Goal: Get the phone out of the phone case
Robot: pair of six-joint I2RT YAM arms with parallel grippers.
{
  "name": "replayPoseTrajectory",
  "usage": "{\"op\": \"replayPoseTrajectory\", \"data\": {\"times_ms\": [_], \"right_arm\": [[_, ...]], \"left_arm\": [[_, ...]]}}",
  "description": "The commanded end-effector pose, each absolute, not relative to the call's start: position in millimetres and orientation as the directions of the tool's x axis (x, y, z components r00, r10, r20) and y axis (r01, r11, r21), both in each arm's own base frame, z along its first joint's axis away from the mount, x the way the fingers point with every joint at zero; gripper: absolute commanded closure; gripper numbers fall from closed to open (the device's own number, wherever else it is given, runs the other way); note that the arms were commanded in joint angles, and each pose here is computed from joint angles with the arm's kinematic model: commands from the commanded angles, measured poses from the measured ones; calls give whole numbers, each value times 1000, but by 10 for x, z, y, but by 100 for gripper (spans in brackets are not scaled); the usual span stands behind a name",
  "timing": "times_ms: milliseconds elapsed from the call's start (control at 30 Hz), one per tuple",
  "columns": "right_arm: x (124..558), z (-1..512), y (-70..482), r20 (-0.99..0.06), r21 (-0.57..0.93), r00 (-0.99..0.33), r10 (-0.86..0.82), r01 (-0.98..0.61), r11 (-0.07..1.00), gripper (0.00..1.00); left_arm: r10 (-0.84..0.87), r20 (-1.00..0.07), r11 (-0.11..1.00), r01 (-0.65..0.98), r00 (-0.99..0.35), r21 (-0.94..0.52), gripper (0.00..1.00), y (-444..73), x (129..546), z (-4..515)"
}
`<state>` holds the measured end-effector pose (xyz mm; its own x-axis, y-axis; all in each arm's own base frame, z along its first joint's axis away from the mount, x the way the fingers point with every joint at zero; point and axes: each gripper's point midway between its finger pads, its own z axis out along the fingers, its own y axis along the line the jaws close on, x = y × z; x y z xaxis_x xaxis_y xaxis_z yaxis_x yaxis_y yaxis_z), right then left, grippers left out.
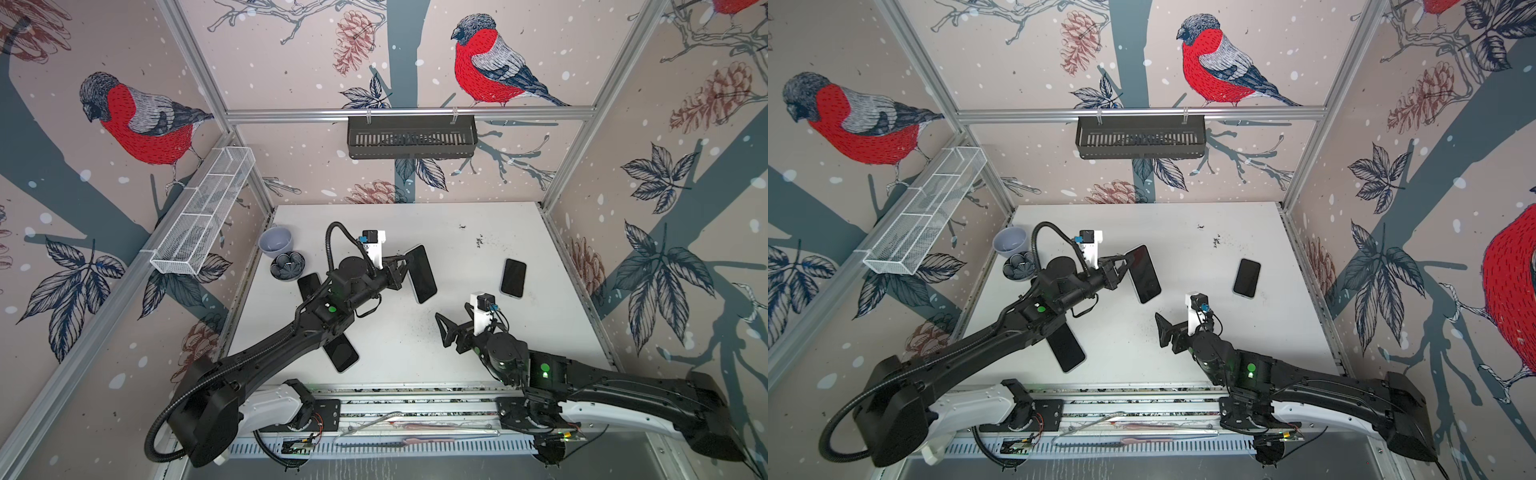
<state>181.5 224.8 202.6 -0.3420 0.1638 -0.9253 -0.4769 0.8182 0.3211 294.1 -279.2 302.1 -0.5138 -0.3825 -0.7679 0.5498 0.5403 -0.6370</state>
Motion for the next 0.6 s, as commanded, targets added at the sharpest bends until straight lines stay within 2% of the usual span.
{"op": "replayPoseTrajectory", "data": {"times_ms": [0,133,233,333,400,567], "right_arm": [[1767,2217,2181,-945,307,-271,186,-528,792,0],[1535,2549,2127,-946,311,-154,286,-683,661,0],[1469,2729,1930,-889,388,-116,442,-704,595,0],[1412,2901,1816,-841,436,-121,528,-730,527,0],[1362,2961,1893,-844,432,-155,514,-764,480,0],[1468,2914,2335,-864,477,-335,377,-785,396,0]], "left_arm": [[-432,-801,547,585,-414,-598,100,-2646,2942,3411],[-477,-790,505,616,-385,-605,100,-2560,2868,3667],[-536,-760,461,626,-368,-628,100,-2483,2795,3813],[-606,-714,396,645,-352,-654,100,-2400,2711,3943],[-646,-680,349,658,-347,-667,100,-2355,2666,4023],[-719,-596,247,671,-358,-699,100,-2278,2596,4088]]}}
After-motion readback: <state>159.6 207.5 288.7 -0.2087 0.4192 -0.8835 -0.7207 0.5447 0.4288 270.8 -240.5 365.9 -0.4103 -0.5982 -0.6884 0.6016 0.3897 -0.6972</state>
